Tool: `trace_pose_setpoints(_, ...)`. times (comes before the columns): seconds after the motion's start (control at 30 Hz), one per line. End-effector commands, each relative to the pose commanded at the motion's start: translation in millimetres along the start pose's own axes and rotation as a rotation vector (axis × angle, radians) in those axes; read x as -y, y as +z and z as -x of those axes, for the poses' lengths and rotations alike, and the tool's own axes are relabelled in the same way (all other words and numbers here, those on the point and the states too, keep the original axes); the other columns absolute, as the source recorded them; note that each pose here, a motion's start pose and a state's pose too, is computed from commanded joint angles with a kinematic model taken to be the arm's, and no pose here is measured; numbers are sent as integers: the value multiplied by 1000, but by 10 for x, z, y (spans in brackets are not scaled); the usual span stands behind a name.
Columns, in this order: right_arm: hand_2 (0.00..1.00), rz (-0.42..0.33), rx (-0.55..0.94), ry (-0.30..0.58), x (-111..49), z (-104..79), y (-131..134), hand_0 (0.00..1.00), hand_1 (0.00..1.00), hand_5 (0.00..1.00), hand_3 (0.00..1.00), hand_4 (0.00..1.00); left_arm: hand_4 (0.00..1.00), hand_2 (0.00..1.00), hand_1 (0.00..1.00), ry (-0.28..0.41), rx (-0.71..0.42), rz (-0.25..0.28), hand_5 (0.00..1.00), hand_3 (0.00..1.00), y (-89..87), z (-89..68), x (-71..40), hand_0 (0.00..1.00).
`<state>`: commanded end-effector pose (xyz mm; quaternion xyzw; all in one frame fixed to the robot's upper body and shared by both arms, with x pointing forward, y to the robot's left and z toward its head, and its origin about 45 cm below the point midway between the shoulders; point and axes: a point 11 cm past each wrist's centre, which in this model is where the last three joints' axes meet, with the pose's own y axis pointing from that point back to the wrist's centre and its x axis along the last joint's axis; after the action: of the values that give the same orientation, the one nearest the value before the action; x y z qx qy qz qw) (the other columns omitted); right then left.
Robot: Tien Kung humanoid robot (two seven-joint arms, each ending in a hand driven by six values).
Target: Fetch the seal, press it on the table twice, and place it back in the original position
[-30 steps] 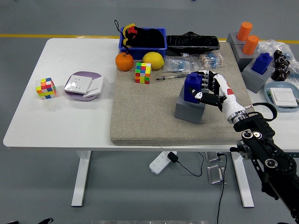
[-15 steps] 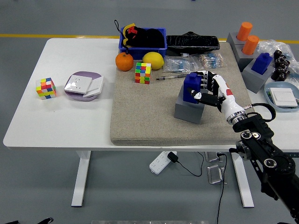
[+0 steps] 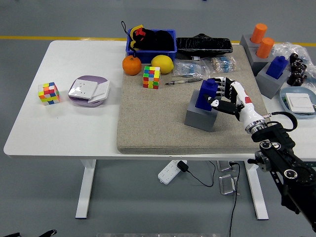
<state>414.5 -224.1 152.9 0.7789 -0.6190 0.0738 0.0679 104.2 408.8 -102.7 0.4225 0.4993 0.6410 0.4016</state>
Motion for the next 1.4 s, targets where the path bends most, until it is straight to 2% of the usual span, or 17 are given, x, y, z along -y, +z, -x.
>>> trace_pose_setpoints(0.33, 455, -20, -2, -2, 38, -27, -64, 584, 454, 2, 479, 700, 683, 763, 785, -3, -2, -1, 429, 801, -13, 12, 3, 813)
trace_pose_setpoints(0.97, 455, -4, 0, -5, -17, -25, 24, 585, 455, 2, 478, 711, 683, 763, 785, -6, -6, 0, 430, 800, -25, 25, 7, 813)
trace_pose_setpoints(1.33, 455, -15, 11, -38, -27, 19, 19, 585, 455, 2, 478, 712, 683, 763, 785, -6, -7, 0, 431, 800, -24, 28, 7, 813)
trace_pose_setpoints(1.37, 496, -17, 11, -44, -26, 27, 14, 606, 489, 2, 525, 726, 683, 763, 785, -7, -7, 0, 430, 800, -23, 30, 7, 813)
trace_pose_setpoints(1.4, 496, -18, 10, -50, -25, 36, 9, 606, 489, 2, 525, 726, 683, 763, 785, -7, -7, 0, 430, 800, -24, 31, 7, 813)
